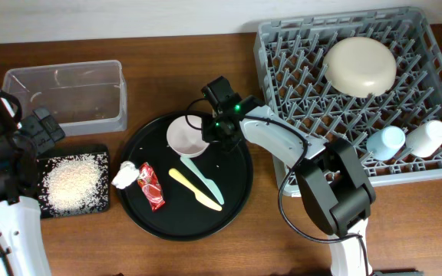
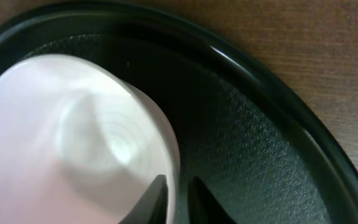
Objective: Sort waste into correct bins and load items into the dishwasher rack
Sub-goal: 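Lift the pink bowl with the right gripper and carry it to the rack, then lower the pink bowl edge-first into a rack slot with the right gripper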
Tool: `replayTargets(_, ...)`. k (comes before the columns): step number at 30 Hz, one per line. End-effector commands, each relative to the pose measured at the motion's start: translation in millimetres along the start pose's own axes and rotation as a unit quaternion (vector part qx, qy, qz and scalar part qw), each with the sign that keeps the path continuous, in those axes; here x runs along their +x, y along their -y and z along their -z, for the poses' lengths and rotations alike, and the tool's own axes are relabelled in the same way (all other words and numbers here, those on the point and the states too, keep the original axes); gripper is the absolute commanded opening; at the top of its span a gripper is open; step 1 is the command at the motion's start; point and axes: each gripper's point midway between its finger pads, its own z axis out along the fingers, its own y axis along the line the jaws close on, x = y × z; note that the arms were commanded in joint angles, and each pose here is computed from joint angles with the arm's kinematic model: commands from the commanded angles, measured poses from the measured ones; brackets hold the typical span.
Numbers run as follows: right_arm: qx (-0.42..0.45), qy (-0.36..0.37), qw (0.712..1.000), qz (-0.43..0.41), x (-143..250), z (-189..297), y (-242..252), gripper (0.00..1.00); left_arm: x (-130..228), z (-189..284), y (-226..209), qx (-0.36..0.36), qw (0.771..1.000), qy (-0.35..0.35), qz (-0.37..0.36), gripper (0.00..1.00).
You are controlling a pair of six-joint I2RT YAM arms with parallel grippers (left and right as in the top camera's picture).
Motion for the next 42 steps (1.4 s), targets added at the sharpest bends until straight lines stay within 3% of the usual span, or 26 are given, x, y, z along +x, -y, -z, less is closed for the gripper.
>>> replayTargets(1, -0.008, 0.028, 0.999, 0.046, -16, 18, -13, 0.04, -4, 7, -1, 0.005, 1.000, 0.011, 0.011, 0.99)
replayTargets(6, -0.013, 0.059, 0.994, 0.095, -33, 63, -30, 0.04, -4, 7, -1, 0.005, 1.000, 0.011, 0.011, 0.99)
replayTargets(12, 0.106, 0.129, 0.972, 0.163, -67, 142, -12, 0.04, -4, 7, -1, 0.005, 1.000, 0.011, 0.011, 0.99)
replayTargets(17, 0.372, 0.207, 0.882, 0.201, -105, 251, 49, 0.04, -4, 7, -1, 0.005, 1.000, 0.011, 0.011, 0.99)
replayTargets(20, 0.504, 0.204, 0.805, 0.236, -114, 291, 73, 0.04, -4, 7, -1, 0.005, 1.000, 0.011, 0.011, 0.99)
replayTargets(22, 0.557, 0.209, 0.773, 0.219, -118, 310, 87, 0.04, -4, 7, -1, 0.005, 1.000, 0.011, 0.011, 0.99)
replayTargets(24, 0.587, 0.188, 0.755, 0.225, -124, 317, 104, 0.04, -4, 7, -1, 0.005, 1.000, 0.011, 0.011, 0.99)
replayTargets(34, 0.650, 0.100, 0.730, 0.188, -152, 316, 207, 0.04, -4, 7, -1, 0.005, 1.000, 0.011, 0.011, 0.99)
replayTargets(42, 0.670, 0.051, 0.714, 0.194, -167, 273, 246, 0.04, -4, 7, -1, 0.005, 1.000, 0.011, 0.011, 0.99)
